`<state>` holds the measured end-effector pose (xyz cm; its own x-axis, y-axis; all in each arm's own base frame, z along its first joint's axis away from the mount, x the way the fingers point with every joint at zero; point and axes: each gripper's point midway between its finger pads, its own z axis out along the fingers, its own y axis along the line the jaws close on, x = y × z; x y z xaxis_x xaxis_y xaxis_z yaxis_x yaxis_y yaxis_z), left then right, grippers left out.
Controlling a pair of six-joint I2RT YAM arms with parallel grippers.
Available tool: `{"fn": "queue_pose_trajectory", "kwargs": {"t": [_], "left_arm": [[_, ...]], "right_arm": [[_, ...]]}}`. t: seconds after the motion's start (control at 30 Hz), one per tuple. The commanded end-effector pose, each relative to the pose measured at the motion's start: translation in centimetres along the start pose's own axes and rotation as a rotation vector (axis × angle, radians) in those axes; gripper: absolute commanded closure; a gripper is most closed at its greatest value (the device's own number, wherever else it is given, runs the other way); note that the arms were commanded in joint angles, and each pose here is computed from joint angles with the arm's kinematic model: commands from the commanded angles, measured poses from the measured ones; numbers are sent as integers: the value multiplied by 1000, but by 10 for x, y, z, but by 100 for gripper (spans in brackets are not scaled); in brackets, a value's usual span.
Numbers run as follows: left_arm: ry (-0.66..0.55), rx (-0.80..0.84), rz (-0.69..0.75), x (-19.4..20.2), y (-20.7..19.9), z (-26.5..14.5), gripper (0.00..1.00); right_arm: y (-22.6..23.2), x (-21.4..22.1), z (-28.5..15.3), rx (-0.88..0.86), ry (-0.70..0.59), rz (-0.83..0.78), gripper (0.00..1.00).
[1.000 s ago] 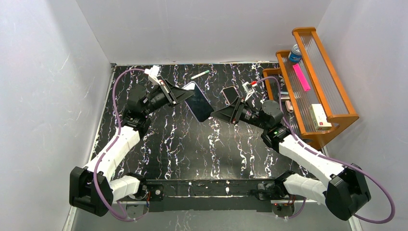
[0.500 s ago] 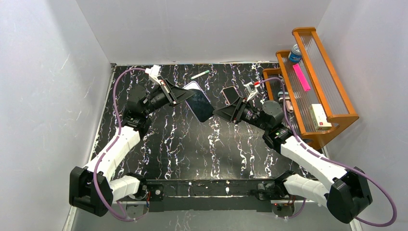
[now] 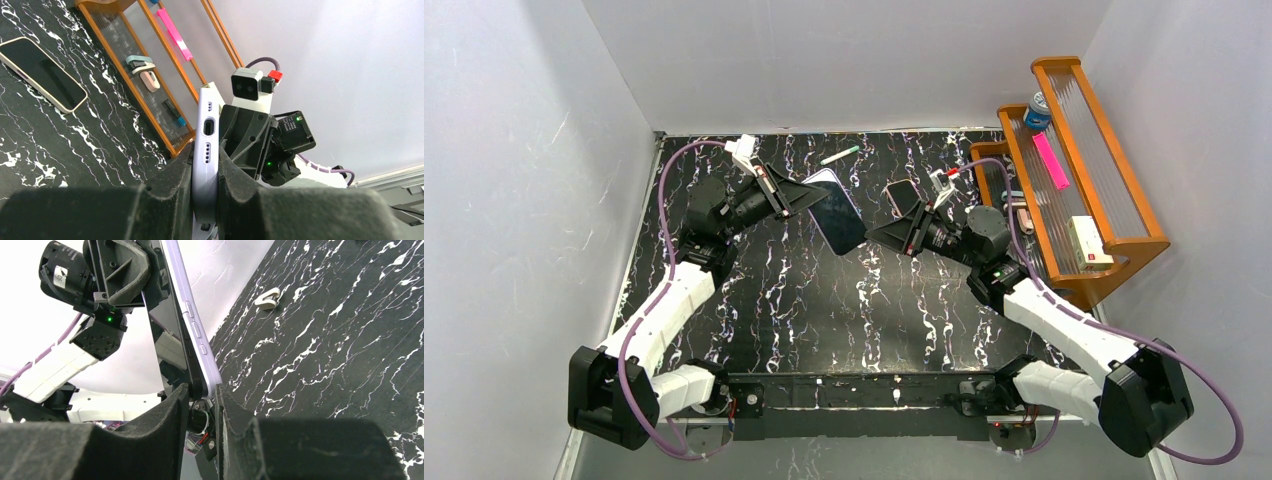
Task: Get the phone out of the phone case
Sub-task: Remove the phone case from the phone.
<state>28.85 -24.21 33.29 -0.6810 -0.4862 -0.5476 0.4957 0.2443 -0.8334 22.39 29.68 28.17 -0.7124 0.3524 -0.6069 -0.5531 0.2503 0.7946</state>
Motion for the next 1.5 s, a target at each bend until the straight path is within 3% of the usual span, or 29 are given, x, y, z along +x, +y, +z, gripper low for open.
{"fn": "queue_pose_trajectory", "kwargs": {"t": [0.0,0.1,0.27,0.53,1.1,1.47], "left_arm": [[-19,87,57,-9,-29,-2,100],[-21,86,63,-9,-29,-3,100],[-35,64,70,-10,-24,-3,100],[-49,33,91,-14,-21,-3,100],[-64,54,78,-16,-29,-5,100],[-65,69,76,-18,-33,-4,100]], "right_arm": [[46,-24,1,-152,-36,-59,69],[50,-25,1,-164,-32,-60,69],[45,-26,0,-128,-35,-48,59],[44,-20,-5,-103,-8,-17,56],[22,-10,-4,-19,14,24,55],[34,-9,-3,-101,22,41,59]]}}
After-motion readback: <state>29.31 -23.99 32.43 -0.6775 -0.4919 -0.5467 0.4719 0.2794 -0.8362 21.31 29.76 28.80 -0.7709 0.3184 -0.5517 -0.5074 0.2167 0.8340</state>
